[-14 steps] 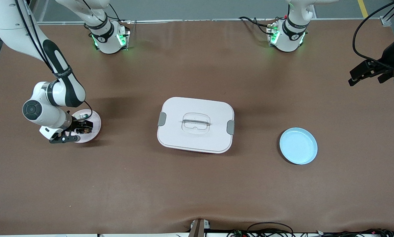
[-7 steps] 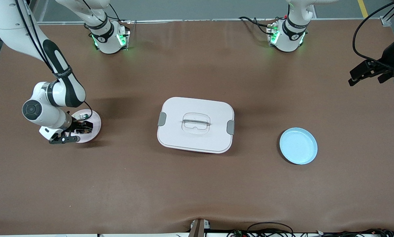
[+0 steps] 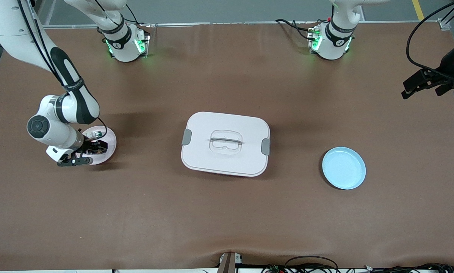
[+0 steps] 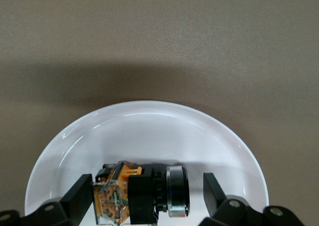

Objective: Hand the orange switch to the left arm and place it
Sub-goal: 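Lower the right gripper and close it on the black-orange switch, then lift the switch with the right gripper while the left gripper approaches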

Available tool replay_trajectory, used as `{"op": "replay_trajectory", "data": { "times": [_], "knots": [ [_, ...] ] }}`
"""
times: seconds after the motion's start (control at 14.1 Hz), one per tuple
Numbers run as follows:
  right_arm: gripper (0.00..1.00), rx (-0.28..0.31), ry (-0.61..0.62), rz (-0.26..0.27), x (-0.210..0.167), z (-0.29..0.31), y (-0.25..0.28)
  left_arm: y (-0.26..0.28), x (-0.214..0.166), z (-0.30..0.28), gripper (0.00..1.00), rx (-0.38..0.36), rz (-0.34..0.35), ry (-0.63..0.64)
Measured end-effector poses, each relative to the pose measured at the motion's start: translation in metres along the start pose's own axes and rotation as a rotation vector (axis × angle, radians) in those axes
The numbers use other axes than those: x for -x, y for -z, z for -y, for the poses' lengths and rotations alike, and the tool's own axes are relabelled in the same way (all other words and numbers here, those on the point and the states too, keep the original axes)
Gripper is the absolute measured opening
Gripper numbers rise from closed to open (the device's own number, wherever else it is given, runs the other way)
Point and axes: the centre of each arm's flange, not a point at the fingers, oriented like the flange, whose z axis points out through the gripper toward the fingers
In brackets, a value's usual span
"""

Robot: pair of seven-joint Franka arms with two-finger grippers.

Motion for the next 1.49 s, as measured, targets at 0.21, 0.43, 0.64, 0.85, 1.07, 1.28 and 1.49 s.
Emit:
{"op": "replay_trajectory", "data": {
  "times": [0.21, 0.43, 0.64, 0.85, 1.07, 1.28, 1.49],
  "knots": [
    [0.72, 0.000, -0.001, 0.001, 0.000, 0.000, 0.000, 0.000, 0.000, 0.000, 1.00, 0.000, 0.000, 0.000],
    [0.72, -0.002, -0.010, 0.005, 0.000, -0.001, 0.000, 0.000, 0.000, 0.000, 1.00, 0.000, 0.000, 0.000],
    [0.72, -0.029, -0.051, 0.075, -0.003, -0.008, 0.010, 0.000, 0.000, 0.000, 1.00, 0.000, 0.000, 0.000],
    [0.72, -0.086, -0.099, 0.140, -0.018, -0.012, 0.055, 0.000, 0.000, 0.000, 1.00, 0.000, 0.000, 0.000],
    [0.72, -0.231, -0.181, 0.193, -0.029, -0.006, 0.103, 0.000, 0.000, 0.000, 1.00, 0.000, 0.000, 0.000],
    [0.72, -0.343, -0.306, 0.266, -0.037, 0.009, 0.140, 0.005, 0.000, 0.000, 1.00, 0.001, -0.010, 0.000],
    [0.72, -0.443, -0.443, 0.324, -0.050, 0.043, 0.180, 0.017, -0.001, -0.005, 1.00, 0.038, -0.031, -0.002]
  ]
}}
